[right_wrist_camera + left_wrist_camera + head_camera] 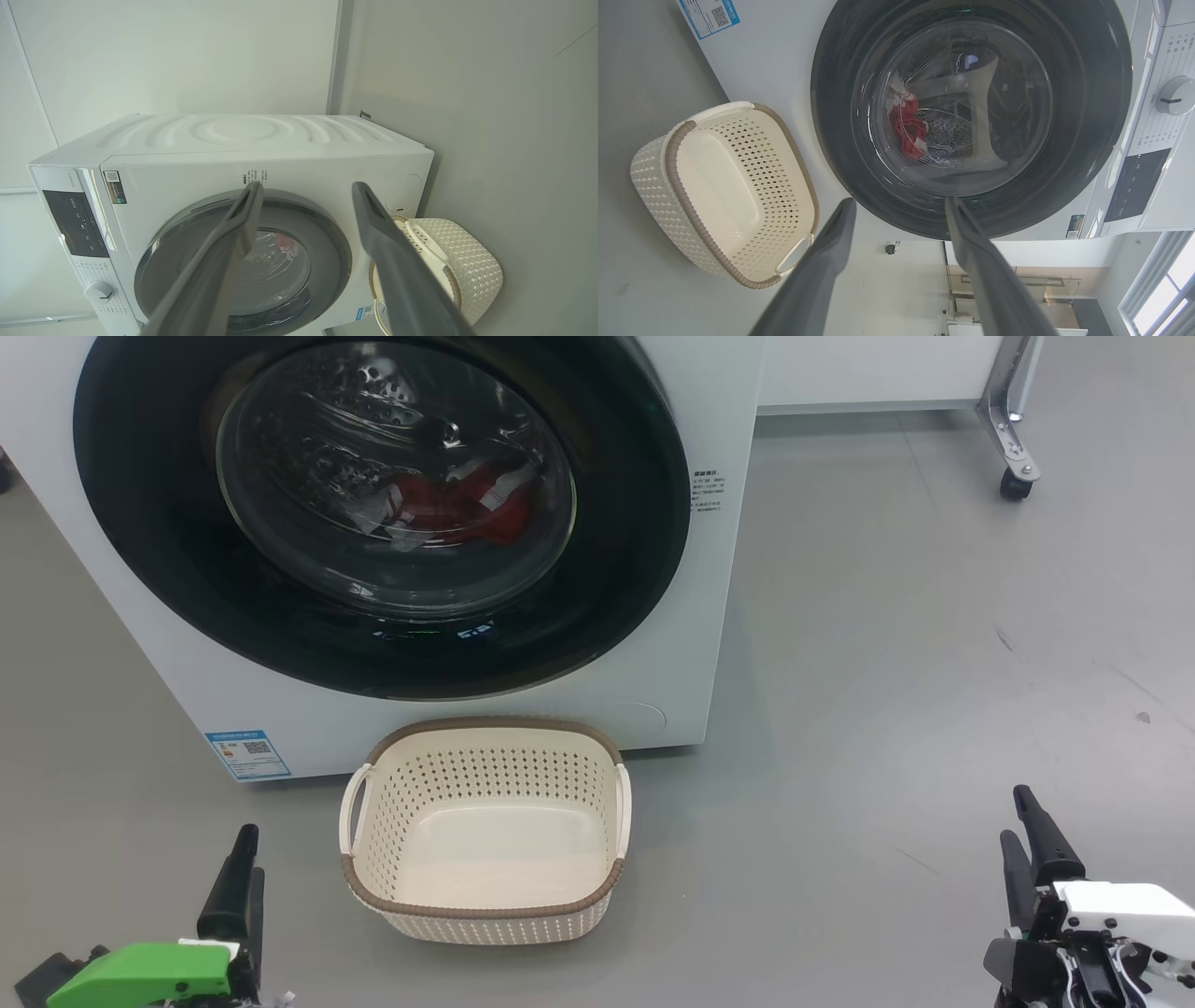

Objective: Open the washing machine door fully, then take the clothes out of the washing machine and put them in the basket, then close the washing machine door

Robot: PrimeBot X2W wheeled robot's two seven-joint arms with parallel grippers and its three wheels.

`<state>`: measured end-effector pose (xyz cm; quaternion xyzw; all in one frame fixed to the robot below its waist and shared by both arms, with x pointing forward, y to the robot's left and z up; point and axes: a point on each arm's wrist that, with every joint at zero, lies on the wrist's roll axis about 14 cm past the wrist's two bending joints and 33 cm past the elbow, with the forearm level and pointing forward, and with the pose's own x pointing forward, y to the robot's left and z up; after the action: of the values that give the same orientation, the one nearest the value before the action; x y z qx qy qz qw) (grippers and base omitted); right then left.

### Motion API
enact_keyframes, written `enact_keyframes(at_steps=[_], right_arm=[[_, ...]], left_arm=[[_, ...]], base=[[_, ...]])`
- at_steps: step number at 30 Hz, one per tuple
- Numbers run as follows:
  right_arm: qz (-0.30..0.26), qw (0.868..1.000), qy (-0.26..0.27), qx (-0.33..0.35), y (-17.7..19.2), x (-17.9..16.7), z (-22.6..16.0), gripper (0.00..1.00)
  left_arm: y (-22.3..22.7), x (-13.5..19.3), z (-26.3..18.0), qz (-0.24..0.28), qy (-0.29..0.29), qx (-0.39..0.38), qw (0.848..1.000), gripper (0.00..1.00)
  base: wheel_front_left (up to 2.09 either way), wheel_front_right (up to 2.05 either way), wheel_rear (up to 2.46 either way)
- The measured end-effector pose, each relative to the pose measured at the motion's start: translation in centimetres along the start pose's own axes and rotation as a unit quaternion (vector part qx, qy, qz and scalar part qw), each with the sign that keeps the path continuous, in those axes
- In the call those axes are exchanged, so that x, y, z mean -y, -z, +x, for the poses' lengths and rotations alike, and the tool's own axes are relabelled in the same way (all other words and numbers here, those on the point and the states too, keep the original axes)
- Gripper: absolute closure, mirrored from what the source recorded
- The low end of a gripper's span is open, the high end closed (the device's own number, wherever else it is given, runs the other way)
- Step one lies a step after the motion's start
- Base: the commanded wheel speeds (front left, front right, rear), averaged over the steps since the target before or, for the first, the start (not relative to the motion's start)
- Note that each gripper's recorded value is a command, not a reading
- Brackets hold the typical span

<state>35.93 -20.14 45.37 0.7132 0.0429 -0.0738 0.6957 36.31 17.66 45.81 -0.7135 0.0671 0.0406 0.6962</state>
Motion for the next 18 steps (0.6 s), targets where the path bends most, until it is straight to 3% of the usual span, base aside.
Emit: enact_keyframes(at_steps=[18], right_arm=[[-0.061, 0.998, -0.009, -0.002, 0.0, -0.7, 0.2, 0.0]], left_arm=[[0.5, 1.2, 0.2, 0.038, 0.017, -0.003, 0.999, 0.0]], base=[[0.0, 0.0, 0.0]])
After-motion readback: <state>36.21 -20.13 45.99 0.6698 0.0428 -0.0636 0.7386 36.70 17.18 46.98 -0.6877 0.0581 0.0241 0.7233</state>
